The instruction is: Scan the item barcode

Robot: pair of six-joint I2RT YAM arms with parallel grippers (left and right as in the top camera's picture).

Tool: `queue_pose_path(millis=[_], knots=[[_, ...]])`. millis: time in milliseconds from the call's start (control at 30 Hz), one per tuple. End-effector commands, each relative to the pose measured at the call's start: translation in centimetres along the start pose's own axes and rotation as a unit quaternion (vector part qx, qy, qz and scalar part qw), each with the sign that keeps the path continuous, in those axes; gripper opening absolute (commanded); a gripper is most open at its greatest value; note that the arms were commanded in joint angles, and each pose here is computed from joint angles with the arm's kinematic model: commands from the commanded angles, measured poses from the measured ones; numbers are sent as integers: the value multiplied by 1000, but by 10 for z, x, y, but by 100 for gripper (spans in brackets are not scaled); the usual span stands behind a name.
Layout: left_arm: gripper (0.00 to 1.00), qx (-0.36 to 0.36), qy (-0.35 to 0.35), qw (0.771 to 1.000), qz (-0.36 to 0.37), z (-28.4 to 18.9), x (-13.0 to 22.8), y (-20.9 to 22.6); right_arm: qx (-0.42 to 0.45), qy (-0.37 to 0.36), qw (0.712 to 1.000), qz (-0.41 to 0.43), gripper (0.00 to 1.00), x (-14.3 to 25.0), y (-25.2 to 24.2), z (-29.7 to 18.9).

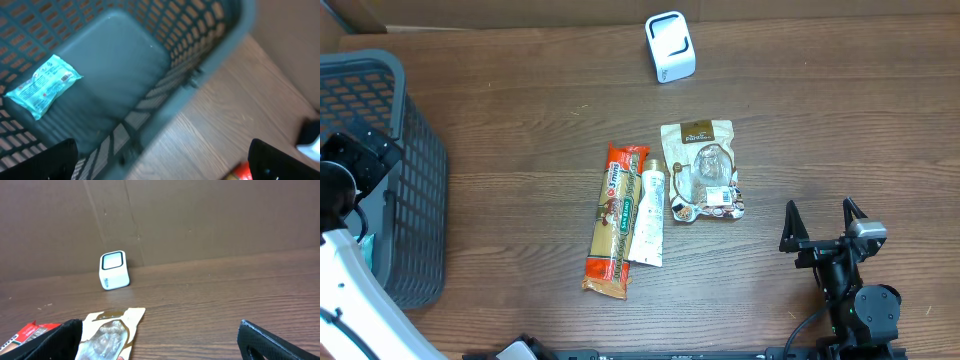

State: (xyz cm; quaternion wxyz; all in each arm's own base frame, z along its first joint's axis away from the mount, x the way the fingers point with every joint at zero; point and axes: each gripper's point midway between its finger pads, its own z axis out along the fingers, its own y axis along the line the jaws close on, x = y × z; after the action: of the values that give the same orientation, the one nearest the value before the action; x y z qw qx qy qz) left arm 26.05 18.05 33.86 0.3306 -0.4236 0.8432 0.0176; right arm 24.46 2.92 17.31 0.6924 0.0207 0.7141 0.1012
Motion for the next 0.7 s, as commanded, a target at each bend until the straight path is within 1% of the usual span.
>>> queue_pose_path(millis=[0,167,233,267,333,400,467,600,667], knots=[[100,-20,14,999,-43,29,4,22,-4,1,1000,-1,100,3,1,0],[100,-54,13,998,-17,62,1,48,-4,1,1000,0,100,3,1,0],[100,-83,16,996,-9,76,0,62,-4,1,1000,0,100,3,1,0],[99,-115,21,993,-7,89,-1,76,-4,1,1000,0,100,3,1,0],[100,-148,28,989,-8,99,-2,90,-4,1,1000,0,100,3,1,0],[99,-170,33,985,-8,107,-4,100,-4,1,1000,-1,100,3,1,0],[100,-183,40,982,12,115,-6,108,-4,1,1000,-1,100,3,1,0],[100,-201,77,972,100,134,-5,127,-4,1,1000,0,100,3,1,0],[99,-205,102,968,104,144,2,138,-4,1,1000,-1,100,3,1,0]])
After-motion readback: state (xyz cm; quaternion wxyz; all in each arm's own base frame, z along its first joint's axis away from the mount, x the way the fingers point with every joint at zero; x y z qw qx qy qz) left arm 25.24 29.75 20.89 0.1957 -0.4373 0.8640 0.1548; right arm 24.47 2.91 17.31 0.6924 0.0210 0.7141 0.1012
